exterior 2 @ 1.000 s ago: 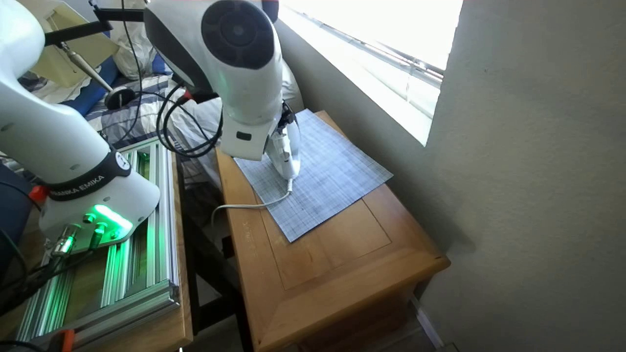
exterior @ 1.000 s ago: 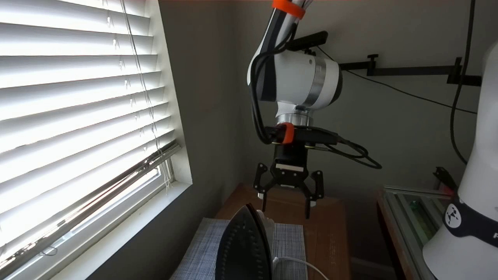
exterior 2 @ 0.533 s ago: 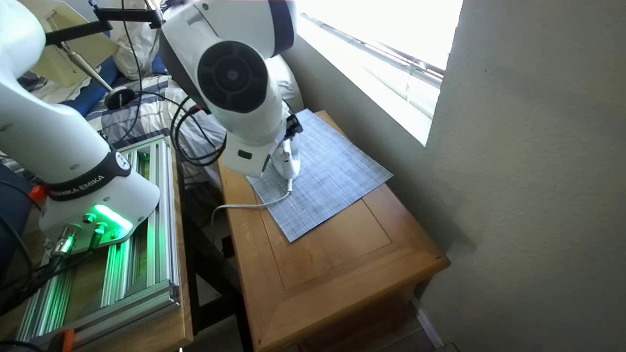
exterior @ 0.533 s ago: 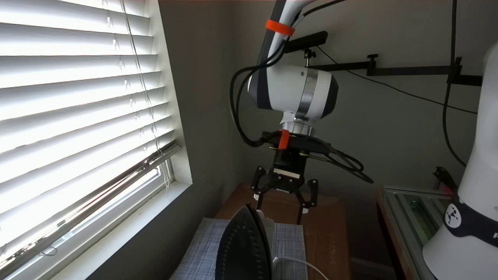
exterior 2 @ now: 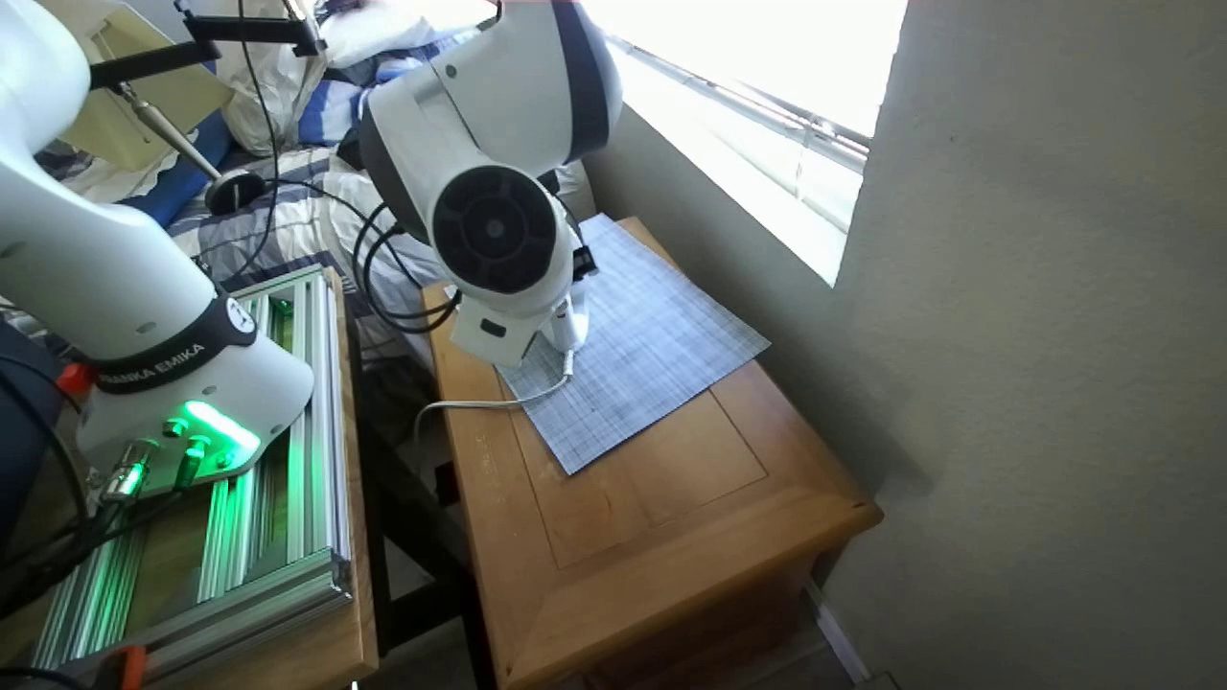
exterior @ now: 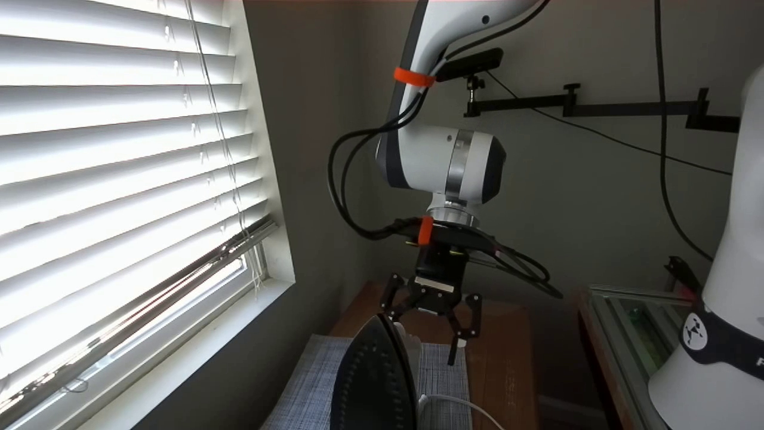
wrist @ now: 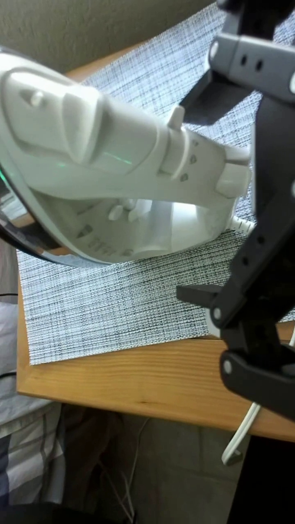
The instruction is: Lay the pressing iron down
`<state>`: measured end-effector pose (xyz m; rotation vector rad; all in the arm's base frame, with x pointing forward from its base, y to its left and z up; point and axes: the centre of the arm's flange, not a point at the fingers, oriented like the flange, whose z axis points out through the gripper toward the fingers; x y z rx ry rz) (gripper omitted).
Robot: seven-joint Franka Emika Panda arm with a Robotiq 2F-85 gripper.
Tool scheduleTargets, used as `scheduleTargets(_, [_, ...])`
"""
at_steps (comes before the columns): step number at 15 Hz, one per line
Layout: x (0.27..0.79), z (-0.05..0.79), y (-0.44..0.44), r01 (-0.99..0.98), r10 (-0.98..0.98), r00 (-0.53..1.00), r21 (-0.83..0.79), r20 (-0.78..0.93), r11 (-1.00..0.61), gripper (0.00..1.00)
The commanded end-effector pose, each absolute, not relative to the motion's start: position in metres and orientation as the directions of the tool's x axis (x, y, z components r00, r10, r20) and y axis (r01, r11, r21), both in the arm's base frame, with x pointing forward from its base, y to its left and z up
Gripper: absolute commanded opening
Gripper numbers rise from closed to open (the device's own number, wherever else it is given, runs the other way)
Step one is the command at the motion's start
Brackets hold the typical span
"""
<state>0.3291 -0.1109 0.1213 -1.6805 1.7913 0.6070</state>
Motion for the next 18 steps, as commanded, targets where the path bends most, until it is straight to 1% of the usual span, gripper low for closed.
scheduleTargets(1, [0.338, 0.101, -0.120, -0.987, -0.672, -0.029, -0.086, -0.740, 0.137, 1.00])
scheduleTargets(12, [0.352, 0.087, -0.119, -0.982, -0.593, -0.031, -0.085, -0.804, 0.167, 1.00])
scheduleTargets(13, [0.353, 0.087, -0.118, -0.982, -0.587, -0.032, -0.083, -0.809, 0.168, 0.96])
scheduleTargets(16, [0.357, 0.086, -0.116, -0.980, -0.573, -0.037, -0.082, -0.818, 0.180, 0.96])
scheduleTargets(17, [0.358, 0.086, -0.116, -0.980, -0.569, -0.038, -0.082, -0.821, 0.184, 0.94])
scheduleTargets(18, [0.359, 0.086, -0.116, -0.979, -0.565, -0.039, -0.082, -0.824, 0.187, 0.89])
